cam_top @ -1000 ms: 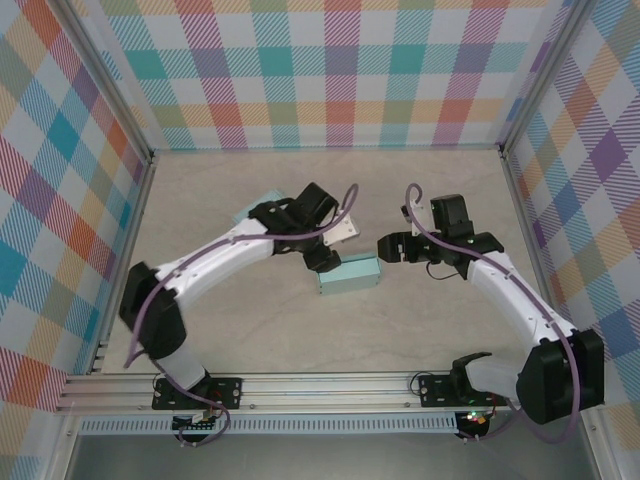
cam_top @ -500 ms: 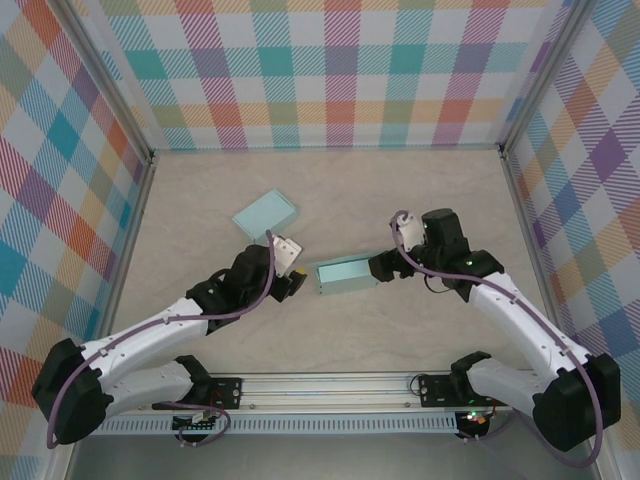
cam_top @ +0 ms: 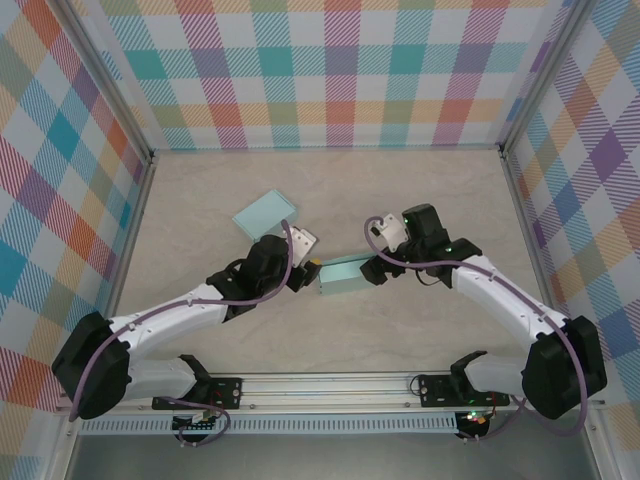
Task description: Fold the paper box
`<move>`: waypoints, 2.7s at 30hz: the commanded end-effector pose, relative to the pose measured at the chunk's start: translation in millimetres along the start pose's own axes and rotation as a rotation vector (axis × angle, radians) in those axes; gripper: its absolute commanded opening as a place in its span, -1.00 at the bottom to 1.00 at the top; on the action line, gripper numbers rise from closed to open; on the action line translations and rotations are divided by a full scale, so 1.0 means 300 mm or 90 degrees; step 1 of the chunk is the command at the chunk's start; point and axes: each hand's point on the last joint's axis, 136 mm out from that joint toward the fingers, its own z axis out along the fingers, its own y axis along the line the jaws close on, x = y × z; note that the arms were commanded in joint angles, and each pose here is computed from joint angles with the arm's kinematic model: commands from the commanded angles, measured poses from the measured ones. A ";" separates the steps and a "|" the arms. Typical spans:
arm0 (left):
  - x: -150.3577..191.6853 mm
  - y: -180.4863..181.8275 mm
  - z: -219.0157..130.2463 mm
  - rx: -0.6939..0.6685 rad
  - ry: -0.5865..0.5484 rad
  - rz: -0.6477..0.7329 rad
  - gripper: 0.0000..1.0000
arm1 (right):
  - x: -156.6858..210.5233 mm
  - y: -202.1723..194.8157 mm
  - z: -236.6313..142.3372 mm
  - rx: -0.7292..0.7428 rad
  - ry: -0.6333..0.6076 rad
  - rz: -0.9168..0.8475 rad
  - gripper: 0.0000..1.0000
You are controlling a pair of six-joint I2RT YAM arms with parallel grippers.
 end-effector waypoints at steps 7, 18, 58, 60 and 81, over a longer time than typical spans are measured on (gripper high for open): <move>-0.027 0.014 0.032 -0.017 0.028 0.035 0.09 | -0.049 -0.028 0.040 0.009 0.021 -0.053 0.91; -0.076 -0.014 -0.023 0.023 -0.014 0.033 0.24 | -0.024 -0.006 0.031 -0.009 0.024 -0.041 0.85; 0.006 -0.006 0.112 0.017 0.158 0.080 -0.61 | 0.041 -0.022 0.012 0.026 0.051 0.033 -0.17; 0.001 -0.011 0.117 0.017 0.158 0.075 -0.66 | 0.043 -0.027 0.009 0.034 0.052 0.037 -0.17; -0.031 0.001 0.084 -0.128 0.157 -0.119 -1.00 | 0.048 -0.029 -0.013 0.117 0.059 0.093 -0.21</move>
